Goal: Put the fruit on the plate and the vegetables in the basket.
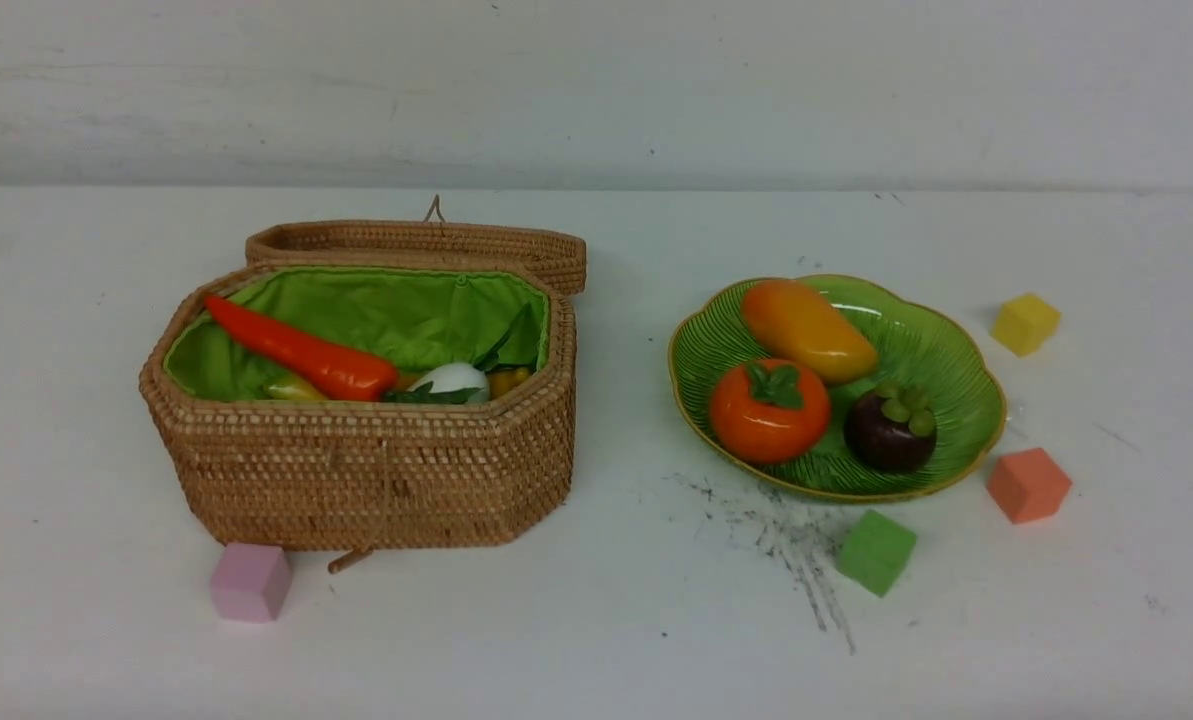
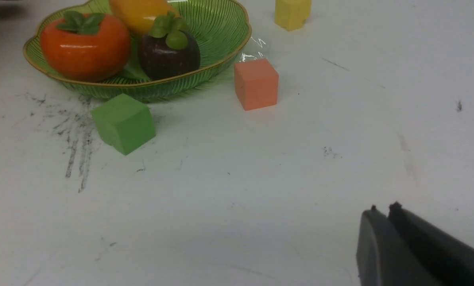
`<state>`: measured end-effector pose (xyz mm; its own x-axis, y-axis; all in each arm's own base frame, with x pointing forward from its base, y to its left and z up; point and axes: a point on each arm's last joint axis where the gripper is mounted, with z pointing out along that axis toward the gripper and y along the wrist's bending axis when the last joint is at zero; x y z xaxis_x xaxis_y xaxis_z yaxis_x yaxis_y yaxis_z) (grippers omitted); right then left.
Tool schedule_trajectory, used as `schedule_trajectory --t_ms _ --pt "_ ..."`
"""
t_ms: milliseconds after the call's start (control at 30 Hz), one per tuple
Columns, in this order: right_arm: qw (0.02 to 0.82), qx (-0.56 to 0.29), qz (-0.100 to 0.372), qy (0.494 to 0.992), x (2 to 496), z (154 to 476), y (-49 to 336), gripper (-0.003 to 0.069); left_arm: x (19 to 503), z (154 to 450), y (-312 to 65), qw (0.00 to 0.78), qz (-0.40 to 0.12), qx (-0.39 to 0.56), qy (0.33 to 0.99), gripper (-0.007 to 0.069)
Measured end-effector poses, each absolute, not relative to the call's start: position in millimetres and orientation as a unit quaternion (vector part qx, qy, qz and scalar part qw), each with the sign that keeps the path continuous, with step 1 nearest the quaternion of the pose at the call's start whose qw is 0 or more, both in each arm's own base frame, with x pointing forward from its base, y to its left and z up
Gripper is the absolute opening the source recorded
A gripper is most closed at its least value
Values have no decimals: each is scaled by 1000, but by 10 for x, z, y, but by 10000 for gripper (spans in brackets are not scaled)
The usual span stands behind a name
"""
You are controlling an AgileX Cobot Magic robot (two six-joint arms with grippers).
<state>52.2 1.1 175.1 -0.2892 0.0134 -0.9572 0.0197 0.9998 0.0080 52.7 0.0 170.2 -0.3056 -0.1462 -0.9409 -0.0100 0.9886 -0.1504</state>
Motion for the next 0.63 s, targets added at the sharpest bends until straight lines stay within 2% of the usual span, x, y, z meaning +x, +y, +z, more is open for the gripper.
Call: schedule_trajectory --t_ms 633 --pt "596 10 -3 803 522 1751 11 78 528 1700 0 587 -58 -48 806 238"
